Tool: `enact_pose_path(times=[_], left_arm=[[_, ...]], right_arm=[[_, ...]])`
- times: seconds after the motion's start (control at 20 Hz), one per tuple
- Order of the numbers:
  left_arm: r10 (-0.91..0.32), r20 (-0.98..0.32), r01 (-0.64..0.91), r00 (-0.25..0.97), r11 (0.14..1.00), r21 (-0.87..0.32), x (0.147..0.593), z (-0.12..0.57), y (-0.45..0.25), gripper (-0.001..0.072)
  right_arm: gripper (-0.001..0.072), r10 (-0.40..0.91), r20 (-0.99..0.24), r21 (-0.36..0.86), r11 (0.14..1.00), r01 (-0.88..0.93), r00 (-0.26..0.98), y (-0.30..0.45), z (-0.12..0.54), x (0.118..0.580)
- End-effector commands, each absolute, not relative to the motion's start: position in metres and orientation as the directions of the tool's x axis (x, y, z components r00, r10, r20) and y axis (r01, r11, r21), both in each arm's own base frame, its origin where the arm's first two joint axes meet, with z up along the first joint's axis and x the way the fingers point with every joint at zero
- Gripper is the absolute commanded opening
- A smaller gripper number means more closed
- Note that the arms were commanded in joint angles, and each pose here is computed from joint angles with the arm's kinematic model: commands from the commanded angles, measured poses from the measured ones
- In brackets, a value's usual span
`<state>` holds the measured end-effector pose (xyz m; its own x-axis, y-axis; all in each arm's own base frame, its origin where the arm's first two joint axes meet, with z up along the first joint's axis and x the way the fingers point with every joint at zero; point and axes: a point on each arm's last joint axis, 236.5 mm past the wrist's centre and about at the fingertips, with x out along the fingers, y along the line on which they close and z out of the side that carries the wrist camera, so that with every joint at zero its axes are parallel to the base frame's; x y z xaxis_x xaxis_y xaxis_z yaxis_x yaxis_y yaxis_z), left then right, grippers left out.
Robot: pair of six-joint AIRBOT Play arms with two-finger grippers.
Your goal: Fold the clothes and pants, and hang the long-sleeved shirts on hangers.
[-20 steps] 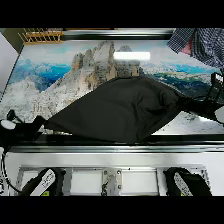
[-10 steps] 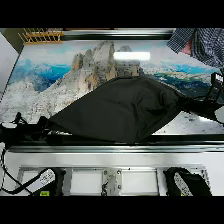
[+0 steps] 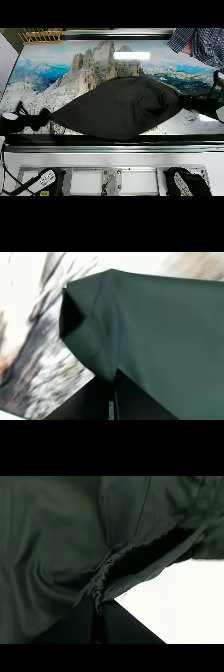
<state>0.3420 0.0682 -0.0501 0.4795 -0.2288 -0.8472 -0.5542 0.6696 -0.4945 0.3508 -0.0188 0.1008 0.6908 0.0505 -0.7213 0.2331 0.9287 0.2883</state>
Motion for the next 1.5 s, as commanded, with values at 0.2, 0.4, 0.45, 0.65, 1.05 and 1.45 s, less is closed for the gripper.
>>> enact_pose_path(times=[0.2,0.4,0.45,0.65,1.05,1.45], left_arm=[[0.018,-0.233,-0.120,0.972,0.894,-0.432,0.376,0.351,0.081,0.0003],[0.042,0.130,-0.004,0.991,0.959,-0.283,0.288,0.505,0.038,0.0003],[0.037,0.185,0.011,0.982,0.967,-0.253,0.266,0.526,0.026,0.0003],[0.020,0.318,0.039,0.948,0.983,-0.178,0.203,0.566,-0.007,0.0003],[0.051,0.146,-0.023,0.988,0.982,-0.187,0.203,0.536,-0.004,0.0003],[-0.190,-0.581,-0.116,0.791,0.887,-0.448,0.415,0.263,0.035,0.0003]], right_arm=[[0.0021,-0.022,-0.301,0.250,0.963,0.101,0.953,-0.031,0.329,0.368],[0.0021,-0.024,-0.090,0.231,0.972,0.044,0.996,-0.021,0.424,0.322],[0.0021,-0.022,-0.066,0.227,0.973,0.037,0.998,-0.018,0.434,0.308],[0.0021,-0.041,-0.126,0.185,0.981,0.064,0.991,-0.015,0.425,0.261],[0.0020,-0.153,-0.553,0.167,0.943,0.289,0.819,-0.037,0.324,0.197],[0.0020,-0.061,-0.932,0.072,0.935,0.346,0.358,-0.055,0.174,0.308]])
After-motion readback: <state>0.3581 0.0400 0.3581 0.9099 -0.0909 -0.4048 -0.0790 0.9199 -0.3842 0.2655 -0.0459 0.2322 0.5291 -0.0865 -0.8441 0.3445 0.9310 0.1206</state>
